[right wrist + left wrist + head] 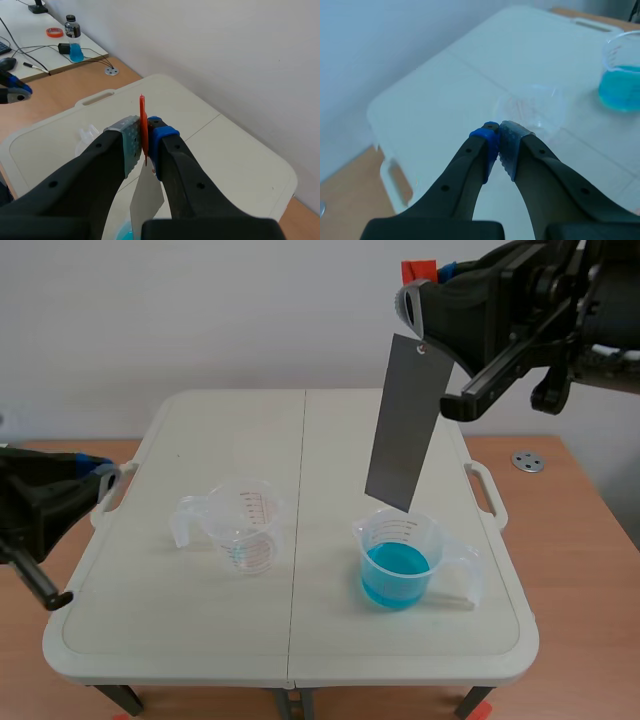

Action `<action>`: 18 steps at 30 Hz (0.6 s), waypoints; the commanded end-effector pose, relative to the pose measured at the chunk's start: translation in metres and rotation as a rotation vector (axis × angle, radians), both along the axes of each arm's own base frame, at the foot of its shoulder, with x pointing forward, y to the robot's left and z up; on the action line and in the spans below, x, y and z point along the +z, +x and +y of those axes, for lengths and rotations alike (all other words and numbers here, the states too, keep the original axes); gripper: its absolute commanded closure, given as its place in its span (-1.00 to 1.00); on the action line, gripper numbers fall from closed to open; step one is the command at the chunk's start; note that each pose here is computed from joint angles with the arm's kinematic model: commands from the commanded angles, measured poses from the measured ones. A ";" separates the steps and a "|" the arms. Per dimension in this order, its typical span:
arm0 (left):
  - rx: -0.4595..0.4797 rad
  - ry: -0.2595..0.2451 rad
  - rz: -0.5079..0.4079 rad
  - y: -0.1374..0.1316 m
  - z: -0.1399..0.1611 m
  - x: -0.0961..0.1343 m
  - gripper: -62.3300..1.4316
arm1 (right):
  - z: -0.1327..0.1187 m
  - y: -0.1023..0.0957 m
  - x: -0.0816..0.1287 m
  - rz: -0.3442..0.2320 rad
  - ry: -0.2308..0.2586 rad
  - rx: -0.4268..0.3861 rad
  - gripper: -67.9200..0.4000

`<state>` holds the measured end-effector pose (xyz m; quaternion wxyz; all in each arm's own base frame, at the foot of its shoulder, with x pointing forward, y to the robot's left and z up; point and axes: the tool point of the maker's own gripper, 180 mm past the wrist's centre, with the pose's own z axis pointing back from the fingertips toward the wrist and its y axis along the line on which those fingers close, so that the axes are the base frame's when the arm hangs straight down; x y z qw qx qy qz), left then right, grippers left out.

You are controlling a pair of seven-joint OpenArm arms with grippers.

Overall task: Hold the metal plate by the orange handle, dip it into the blue solution, take it out and point at it, then put the plate back in the beaker on the left.
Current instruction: 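Raise the plate and point at it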

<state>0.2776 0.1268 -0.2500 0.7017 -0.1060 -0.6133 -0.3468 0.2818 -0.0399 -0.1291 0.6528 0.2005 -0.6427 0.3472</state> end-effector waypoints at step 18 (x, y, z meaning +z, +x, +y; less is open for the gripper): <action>-0.346 0.014 0.078 0.010 -0.104 -0.015 0.90 | 0.002 -0.002 0.011 -0.039 0.011 0.021 0.96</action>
